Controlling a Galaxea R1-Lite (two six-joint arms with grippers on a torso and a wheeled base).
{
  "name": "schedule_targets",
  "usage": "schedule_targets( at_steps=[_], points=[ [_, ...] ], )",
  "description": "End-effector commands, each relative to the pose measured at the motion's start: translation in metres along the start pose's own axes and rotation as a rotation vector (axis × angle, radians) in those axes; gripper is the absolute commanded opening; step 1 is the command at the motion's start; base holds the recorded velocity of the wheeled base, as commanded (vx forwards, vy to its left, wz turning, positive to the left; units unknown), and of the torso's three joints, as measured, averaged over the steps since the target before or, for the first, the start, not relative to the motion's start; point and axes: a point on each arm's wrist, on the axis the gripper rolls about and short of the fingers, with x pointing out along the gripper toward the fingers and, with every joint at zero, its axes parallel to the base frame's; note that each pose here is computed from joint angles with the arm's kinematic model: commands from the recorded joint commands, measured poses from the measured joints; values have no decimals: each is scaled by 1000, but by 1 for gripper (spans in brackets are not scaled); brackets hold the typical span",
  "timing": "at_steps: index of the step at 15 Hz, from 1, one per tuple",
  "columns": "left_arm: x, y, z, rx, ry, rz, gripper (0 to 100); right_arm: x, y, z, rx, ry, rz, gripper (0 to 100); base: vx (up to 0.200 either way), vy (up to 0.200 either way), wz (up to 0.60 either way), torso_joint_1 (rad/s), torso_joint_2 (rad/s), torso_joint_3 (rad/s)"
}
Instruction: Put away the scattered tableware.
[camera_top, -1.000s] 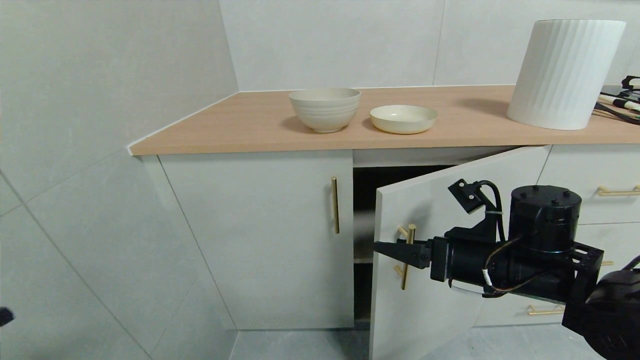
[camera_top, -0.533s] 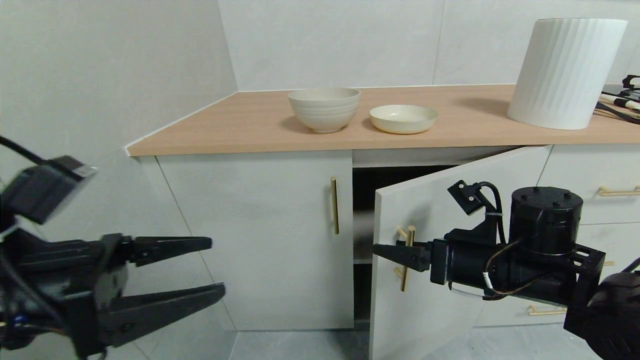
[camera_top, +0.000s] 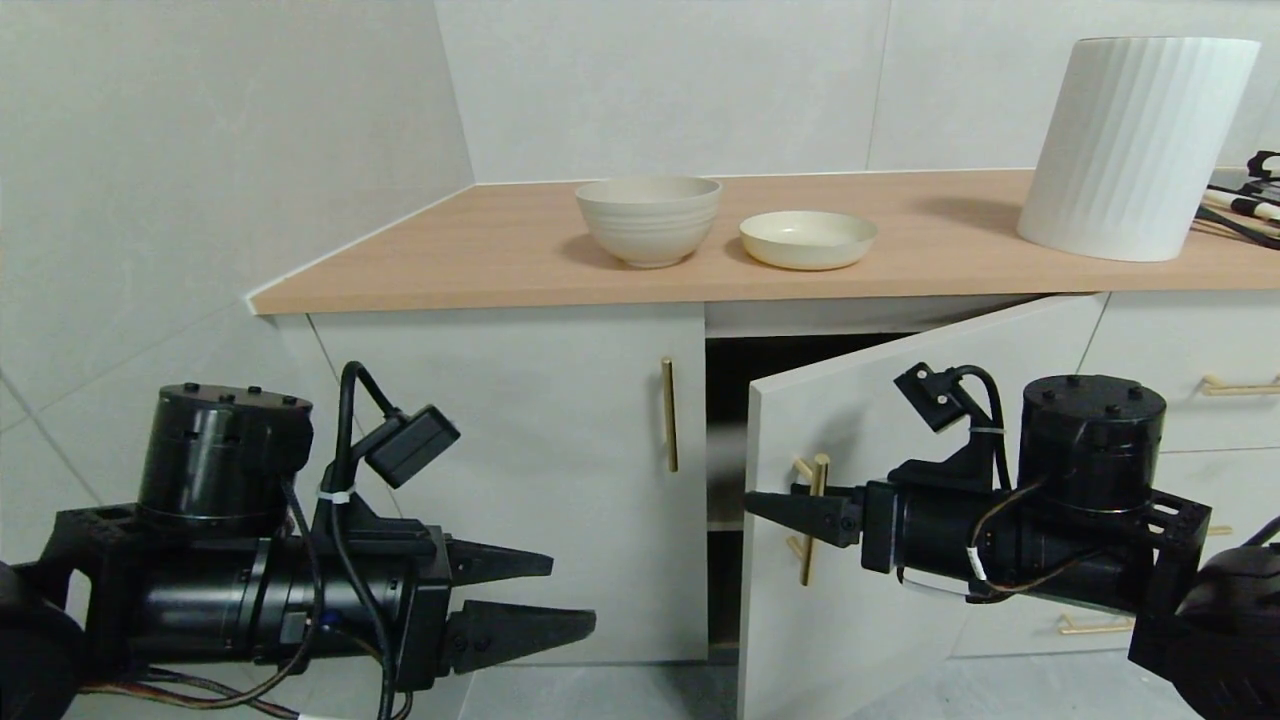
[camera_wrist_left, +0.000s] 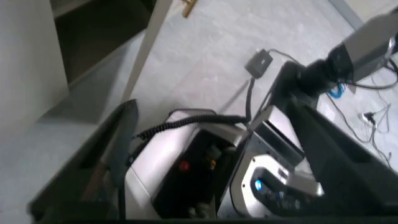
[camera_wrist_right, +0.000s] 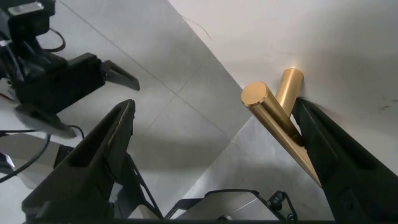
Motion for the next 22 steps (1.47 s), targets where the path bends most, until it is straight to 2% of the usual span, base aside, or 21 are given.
schedule_targets(
  at_steps=[1, 4, 6, 8, 9, 10, 11, 12, 13, 14, 16, 17, 18, 19, 22],
  points=[
    [4, 2, -1, -6, 8, 4, 0, 1, -1, -1, 1, 4, -1, 100, 0, 0, 0, 0, 0, 0],
    [6, 3, 5, 8, -10, 3, 0, 0, 0, -1, 1, 5, 0, 100, 0, 0, 0, 0, 0, 0],
    [12, 7, 17, 22, -26, 5, 0, 1, 4, -4, -8, 12, 10, 100, 0, 0, 0, 0, 0, 0],
    [34, 7, 27, 6, -8, -23, 0, 1, 5, -4, -8, 11, 12, 100, 0, 0, 0, 0, 0, 0],
    [44, 11, 33, 23, -19, -28, 0, 0, 6, -3, -10, 10, 13, 100, 0, 0, 0, 0, 0, 0],
    [67, 19, 44, 54, -46, -22, 0, -2, 8, -1, -14, 1, 16, 100, 0, 0, 0, 0, 0, 0],
    [78, 22, 45, 54, -51, -12, 0, -2, 8, -1, -15, -2, 17, 100, 0, 0, 0, 0, 0, 0],
    [92, 25, 42, 64, -60, 3, 0, -3, 9, 0, -16, -5, 18, 100, 0, 0, 0, 0, 0, 0],
    [102, 31, 35, 66, -91, 32, 0, -5, 10, 0, -19, -7, 17, 100, 0, 0, 0, 0, 0, 0],
    [114, 35, 30, 83, -115, 42, 0, -7, 11, 0, -21, -12, 19, 100, 0, 0, 0, 0, 0, 0],
    [143, 39, 20, 96, -193, 76, 0, -7, 11, 0, -21, -12, 19, 100, 0, 0, 0, 0, 0, 0],
    [154, 40, 17, 113, -239, 86, 0, -6, 11, 0, -20, -9, 19, 100, 0, 0, 0, 0, 0, 0],
    [160, 38, 14, 128, -265, 81, 0, -6, 11, 0, -20, -9, 19, 100, 0, 0, 0, 0, 0, 0],
    [164, 36, 12, 144, -285, 68, 0, -6, 11, 0, -20, -9, 19, 100, 0, 0, 0, 0, 0, 0],
    [174, 35, 10, 154, -299, 54, 0, -8, 11, -1, -19, -9, 17, 100, 0, 0, 0, 0, 0, 0]
  ],
)
